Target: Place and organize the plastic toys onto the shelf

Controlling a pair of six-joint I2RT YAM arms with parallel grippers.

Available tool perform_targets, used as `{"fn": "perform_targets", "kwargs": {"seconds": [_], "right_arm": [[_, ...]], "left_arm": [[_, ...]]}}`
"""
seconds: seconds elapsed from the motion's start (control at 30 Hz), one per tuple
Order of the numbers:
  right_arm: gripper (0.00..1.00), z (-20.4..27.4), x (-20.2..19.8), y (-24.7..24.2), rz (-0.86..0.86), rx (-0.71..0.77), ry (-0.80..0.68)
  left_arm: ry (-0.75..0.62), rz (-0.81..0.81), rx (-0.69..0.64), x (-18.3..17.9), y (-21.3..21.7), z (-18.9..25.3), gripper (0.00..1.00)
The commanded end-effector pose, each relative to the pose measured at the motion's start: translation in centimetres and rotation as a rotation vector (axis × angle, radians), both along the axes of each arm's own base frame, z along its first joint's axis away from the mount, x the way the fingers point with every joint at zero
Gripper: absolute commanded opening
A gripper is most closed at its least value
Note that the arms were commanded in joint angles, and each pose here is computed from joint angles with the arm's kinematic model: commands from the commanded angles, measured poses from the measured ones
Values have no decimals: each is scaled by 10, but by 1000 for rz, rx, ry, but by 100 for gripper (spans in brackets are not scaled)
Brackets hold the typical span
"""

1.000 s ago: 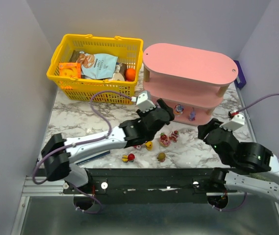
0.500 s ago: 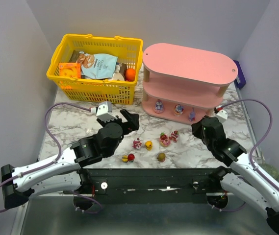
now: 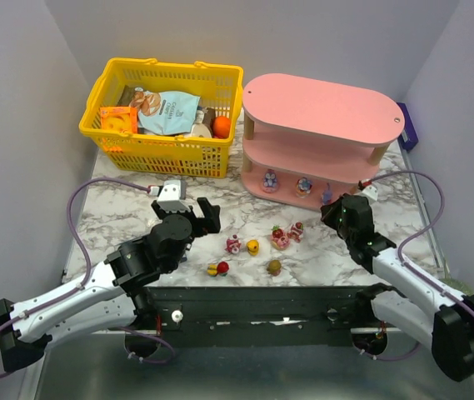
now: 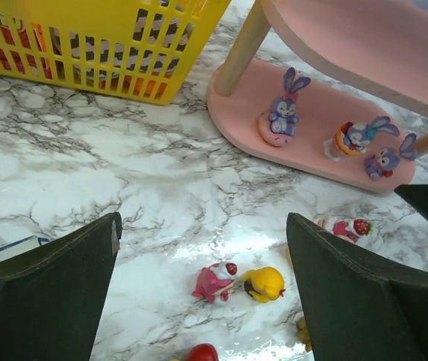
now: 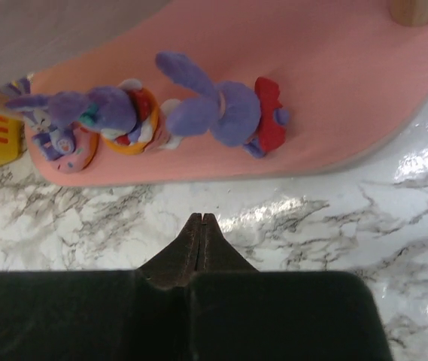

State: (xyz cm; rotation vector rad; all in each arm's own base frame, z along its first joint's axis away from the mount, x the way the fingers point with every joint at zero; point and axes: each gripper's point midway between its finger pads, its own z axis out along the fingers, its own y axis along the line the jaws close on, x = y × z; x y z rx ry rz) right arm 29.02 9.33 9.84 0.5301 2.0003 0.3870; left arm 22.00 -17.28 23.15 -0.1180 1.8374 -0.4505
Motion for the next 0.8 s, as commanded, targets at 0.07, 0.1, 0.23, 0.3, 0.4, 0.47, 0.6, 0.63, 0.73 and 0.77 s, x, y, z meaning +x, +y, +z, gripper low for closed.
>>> {"fn": "perform_targets", "kwargs": {"seconds": [0.07,0.1,0.23,0.3,0.4,0.47,0.6,0.63,0.73,0.77], "right_arm": [[1,12,32,1,46,38,-110],[1,10,35,2,52,35,-109],[1,-1,39,3,59,28,-90],[1,-2,41,5,66,36,-96],[1,-10,42,4,56,34,-77],[1,-16,43,3,52,33,-59],[1,-21,43,4,54,44,-49],[1,-22,42,4,55,44,-47],[1,-23,39,4,61,44,-50],[1,-23,38,5,67,46,-49]], "left_arm": [[-12,-12,43,-2,8,-2,99],[-15,-10,39,-1,8,-1,99],[-20,-8,35,-1,7,-1,99],[-19,-8,35,-1,7,-1,99],[-17,-8,31,-1,7,-1,99],[-16,-6,31,-1,8,-2,99],[-15,-5,33,0,8,-2,99],[-15,-6,32,-1,8,-2,99],[-13,-8,36,0,7,-3,99],[-13,-9,34,0,7,-2,99]]}}
